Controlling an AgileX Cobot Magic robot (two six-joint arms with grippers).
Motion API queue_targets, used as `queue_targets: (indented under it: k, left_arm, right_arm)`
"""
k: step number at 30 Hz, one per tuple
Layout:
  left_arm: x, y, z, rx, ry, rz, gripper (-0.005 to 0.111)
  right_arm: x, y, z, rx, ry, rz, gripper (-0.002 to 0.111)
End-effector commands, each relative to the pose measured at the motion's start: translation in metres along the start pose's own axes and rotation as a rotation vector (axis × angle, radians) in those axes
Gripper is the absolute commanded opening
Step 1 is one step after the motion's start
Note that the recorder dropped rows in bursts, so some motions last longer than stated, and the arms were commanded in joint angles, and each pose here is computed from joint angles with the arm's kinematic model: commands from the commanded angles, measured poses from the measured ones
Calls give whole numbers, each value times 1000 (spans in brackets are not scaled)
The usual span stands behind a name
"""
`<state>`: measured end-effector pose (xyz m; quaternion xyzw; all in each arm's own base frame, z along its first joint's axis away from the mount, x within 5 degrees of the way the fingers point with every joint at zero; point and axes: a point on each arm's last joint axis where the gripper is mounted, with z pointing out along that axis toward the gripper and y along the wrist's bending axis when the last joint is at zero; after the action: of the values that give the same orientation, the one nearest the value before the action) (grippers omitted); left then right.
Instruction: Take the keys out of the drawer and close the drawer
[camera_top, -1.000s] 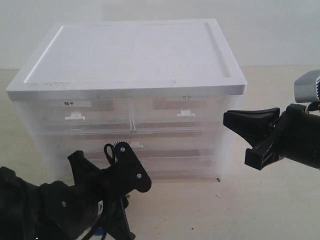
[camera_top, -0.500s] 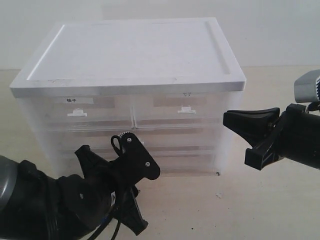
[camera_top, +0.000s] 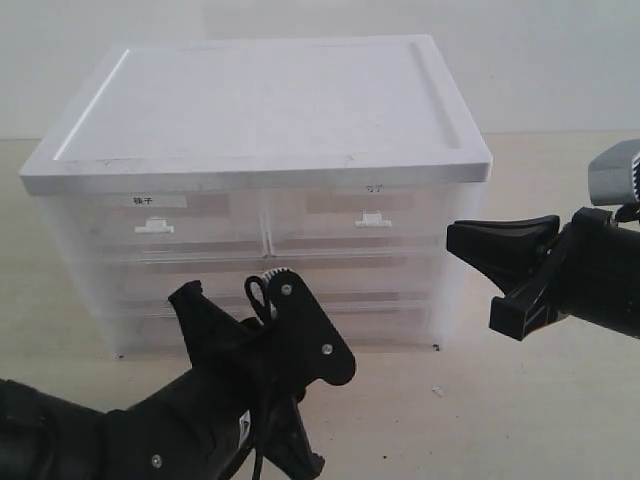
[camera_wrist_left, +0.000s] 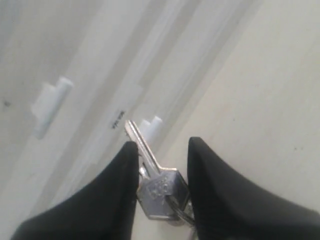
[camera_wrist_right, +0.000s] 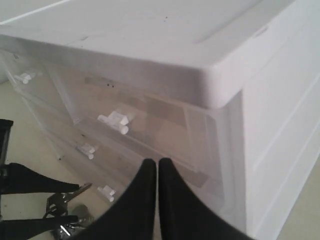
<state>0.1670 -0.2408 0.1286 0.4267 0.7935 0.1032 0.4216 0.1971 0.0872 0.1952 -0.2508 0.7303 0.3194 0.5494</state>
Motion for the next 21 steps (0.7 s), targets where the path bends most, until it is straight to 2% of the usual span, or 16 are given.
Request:
queue_targets:
  k: [1,4,8,13,15,17,18,21]
  left_arm:
    - [-7,7,-11,-42,-51,-12,4]
    - [-8,8,-11,-42,-53,-14,4]
    - [-8,14,-11,-108,-59,-14,4]
    - [-8,13,-11,-93,-56,-8,4]
    - [-8,11,-11,-77,-54,-9,13]
    - [-8,12,-11,-87,-55,-7,41]
    - [-8,13,-11,-98,-57,-12,49]
    - [-8,15,-11,-121,-62,-31,59]
  right_arm:
    - [-1,-1,1,-3,-5,1,0]
    - [-1,-1,1,-3,-5,1,0]
    - [-1,-1,1,-2,-3,1,0]
    - [-1,-1,1,-2,-3,1,0]
    - [-1,-1,1,-3,-5,1,0]
    - [-1,-1,1,-3,-5,1,0]
    - [-1,-1,1,-3,-5,1,0]
    - [-1,-1,1,-2,-3,1,0]
